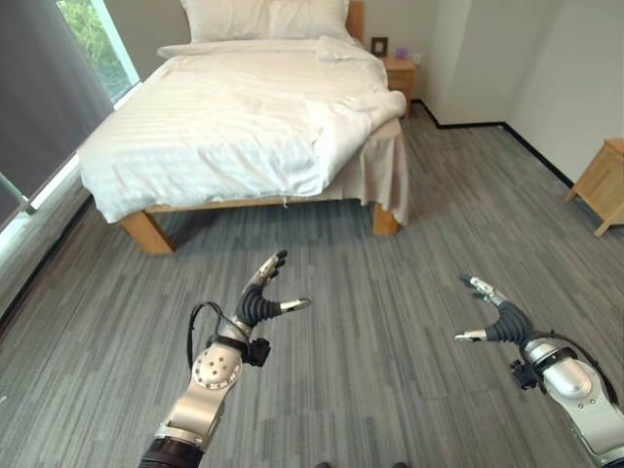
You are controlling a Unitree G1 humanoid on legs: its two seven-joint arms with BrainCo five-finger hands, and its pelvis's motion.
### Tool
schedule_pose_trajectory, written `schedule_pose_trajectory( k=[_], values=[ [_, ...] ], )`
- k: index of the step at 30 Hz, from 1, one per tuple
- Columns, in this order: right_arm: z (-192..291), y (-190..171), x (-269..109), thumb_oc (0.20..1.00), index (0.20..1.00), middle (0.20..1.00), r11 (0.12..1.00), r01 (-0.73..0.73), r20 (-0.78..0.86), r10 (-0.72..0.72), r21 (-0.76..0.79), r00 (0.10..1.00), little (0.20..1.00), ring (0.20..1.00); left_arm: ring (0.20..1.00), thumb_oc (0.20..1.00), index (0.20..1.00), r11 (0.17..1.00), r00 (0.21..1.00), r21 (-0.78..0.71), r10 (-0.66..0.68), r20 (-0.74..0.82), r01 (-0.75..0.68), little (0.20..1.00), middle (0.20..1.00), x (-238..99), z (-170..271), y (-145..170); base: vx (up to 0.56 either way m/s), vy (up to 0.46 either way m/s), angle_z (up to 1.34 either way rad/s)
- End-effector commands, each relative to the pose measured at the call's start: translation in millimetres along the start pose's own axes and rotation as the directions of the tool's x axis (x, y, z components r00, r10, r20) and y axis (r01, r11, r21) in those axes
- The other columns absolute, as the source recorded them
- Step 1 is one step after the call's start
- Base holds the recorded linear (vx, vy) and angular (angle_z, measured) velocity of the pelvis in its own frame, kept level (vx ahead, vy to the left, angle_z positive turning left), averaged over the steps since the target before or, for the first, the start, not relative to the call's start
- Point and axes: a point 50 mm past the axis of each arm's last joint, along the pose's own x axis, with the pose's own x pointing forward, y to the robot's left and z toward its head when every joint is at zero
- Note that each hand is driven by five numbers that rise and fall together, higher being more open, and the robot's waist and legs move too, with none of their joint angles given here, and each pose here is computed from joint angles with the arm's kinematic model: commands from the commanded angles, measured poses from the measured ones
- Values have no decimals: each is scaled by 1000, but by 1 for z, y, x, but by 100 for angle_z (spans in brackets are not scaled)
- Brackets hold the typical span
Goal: Making the bed.
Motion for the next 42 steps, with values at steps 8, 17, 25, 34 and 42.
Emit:
schedule_pose_trajectory(
  k=[8,17,25,34,42],
  values=[
    [20,-1,10,1000,1000,1000,997,64,104,-68,42,992,1000,1000,1000,1000,1000,999,999,5,-43,14,43,1000,1000,-4,0,1,-2,36,-8],
    [35,5,16,1000,1000,1000,996,58,171,-70,71,983,1000,1000,1000,1000,1000,997,997,-6,-74,10,74,1000,1000,0,-1,-6,132,-51,-22],
    [28,7,8,1000,1000,1000,997,38,141,-47,60,989,1000,1000,1000,1000,1000,990,992,-80,-110,60,115,1000,1000,10,8,-23,317,-296,44],
    [33,1,15,1000,1000,1000,1000,17,165,-20,21,986,1000,1000,1000,1000,1000,978,991,-164,-124,55,131,1000,1000,4,7,-39,350,-167,-28],
    [32,20,22,1000,1000,1000,998,-41,166,33,45,986,1000,1000,1000,1000,1000,979,988,-137,-152,0,150,1000,1000,-5,-3,-41,614,115,-62]
  ],
)
